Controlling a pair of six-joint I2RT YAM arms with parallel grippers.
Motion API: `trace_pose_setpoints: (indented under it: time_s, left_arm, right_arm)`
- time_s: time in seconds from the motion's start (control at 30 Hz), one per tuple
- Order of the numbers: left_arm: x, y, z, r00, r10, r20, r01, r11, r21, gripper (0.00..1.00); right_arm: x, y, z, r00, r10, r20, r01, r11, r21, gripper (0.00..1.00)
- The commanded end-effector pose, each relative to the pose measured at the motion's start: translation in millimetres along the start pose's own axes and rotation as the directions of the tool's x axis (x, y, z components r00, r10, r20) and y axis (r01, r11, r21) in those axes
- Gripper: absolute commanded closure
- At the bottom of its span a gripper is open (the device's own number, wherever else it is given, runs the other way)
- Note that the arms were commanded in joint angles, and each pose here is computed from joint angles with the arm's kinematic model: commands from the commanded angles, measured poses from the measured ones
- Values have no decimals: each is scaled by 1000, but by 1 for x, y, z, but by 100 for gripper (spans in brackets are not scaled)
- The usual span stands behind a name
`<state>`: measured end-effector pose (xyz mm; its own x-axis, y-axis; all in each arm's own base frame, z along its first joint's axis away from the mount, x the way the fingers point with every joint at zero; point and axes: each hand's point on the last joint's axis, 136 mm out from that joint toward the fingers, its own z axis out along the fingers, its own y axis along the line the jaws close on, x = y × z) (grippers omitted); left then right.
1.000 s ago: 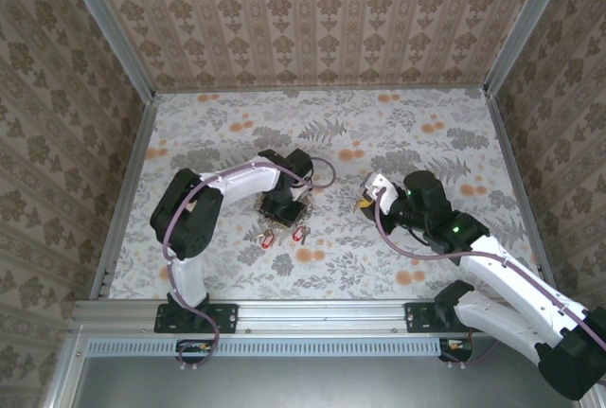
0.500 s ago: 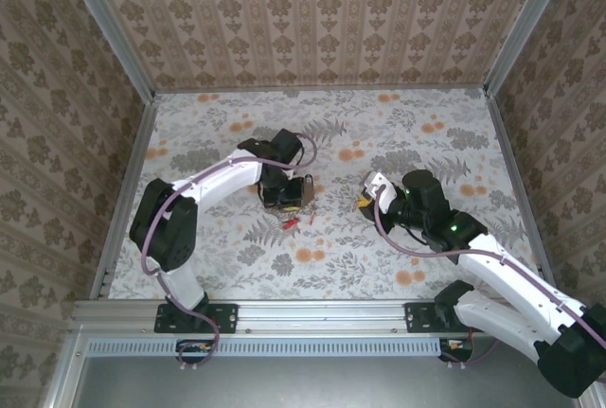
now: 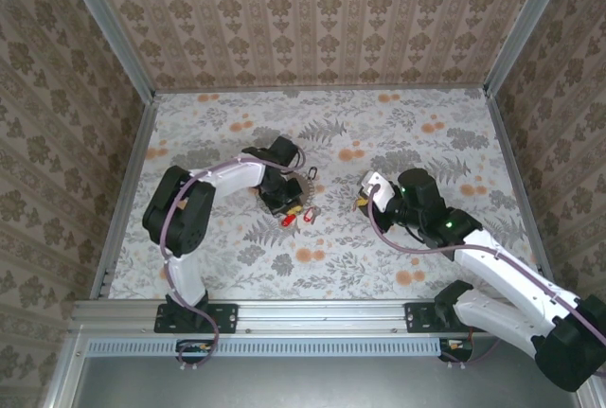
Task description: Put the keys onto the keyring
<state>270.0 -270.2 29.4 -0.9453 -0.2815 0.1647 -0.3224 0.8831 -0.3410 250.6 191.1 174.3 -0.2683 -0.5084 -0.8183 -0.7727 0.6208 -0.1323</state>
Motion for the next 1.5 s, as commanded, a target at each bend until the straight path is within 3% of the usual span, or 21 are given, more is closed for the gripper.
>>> trace_pose_setpoints:
  time_s: [0.0, 0.23, 0.5, 0.57, 0.6, 0.67, 0.7, 0.73, 0.8, 0.87, 0.97, 1.0, 1.07, 1.3, 1.33, 1.47]
  left_arm:
    - [4, -13, 6, 999, -46, -14, 46, 999, 5, 86]
    - [-1, -25, -5, 1000, 22, 9, -22, 999, 37, 71]
    - [-19, -30, -64, 975, 196, 109, -204, 976, 74, 63]
    - [-21, -39, -81, 944, 300, 141, -320, 936, 147, 60]
    - [-22, -47, -90, 904, 390, 175, -420, 886, 195, 60]
    - [-28, -57, -112, 789, 544, 287, -606, 764, 219, 60]
    - [-25, -66, -125, 683, 638, 355, -726, 645, 238, 60]
    - [-19, -73, -134, 545, 726, 419, -837, 497, 229, 60]
    - [9, -73, -147, 190, 841, 506, -978, 116, 174, 60]
    - [31, -59, -145, -130, 841, 526, -975, -205, 85, 60]
    - [26, -35, -124, -447, 764, 465, -873, -487, -39, 60]
    - [24, -29, -112, -525, 734, 432, -827, -560, -52, 60]
    - [13, -22, -92, -602, 694, 395, -769, -638, -52, 61]
    - [-5, -19, -59, -694, 630, 348, -669, -743, 11, 61]
    - [5, -24, -51, -721, 600, 346, -634, -773, 20, 61]
    - [2, -13, -29, -776, 575, 260, -581, -812, 59, 66]
  right_arm:
    - [-12, -6, -2, 999, -34, 23, 33, 999, 27, 100]
    - [-9, -5, -2, 999, -36, 15, 35, 999, 29, 100]
    - [-3, -4, -5, 999, -31, 9, 31, 999, 32, 100]
    - [-2, -4, -6, 999, -35, 4, 35, 999, 35, 100]
    - [-2, -4, -7, 999, -37, 6, 36, 999, 38, 100]
    - [-3, -5, -9, 999, -40, 8, 40, 998, 46, 100]
    - [-3, -5, -10, 999, -40, 11, 40, 998, 50, 100]
    - [-3, -6, -11, 999, -40, 11, 40, 998, 54, 100]
    - [-3, -7, -12, 999, -41, 16, 40, 997, 60, 100]
    - [-3, -7, -13, 999, -42, 18, 40, 997, 61, 100]
    - [-3, -6, -13, 999, -46, 18, 45, 997, 60, 100]
    - [-5, -7, -14, 999, -50, 21, 48, 997, 63, 100]
    - [-5, -7, -15, 998, -57, 21, 56, 997, 62, 100]
    - [-6, -11, -19, 997, -76, 10, 75, 993, 89, 100]
    - [-6, -12, -19, 997, -79, 10, 77, 993, 93, 100]
    - [-5, -13, -20, 997, -78, 8, 77, 992, 103, 100]
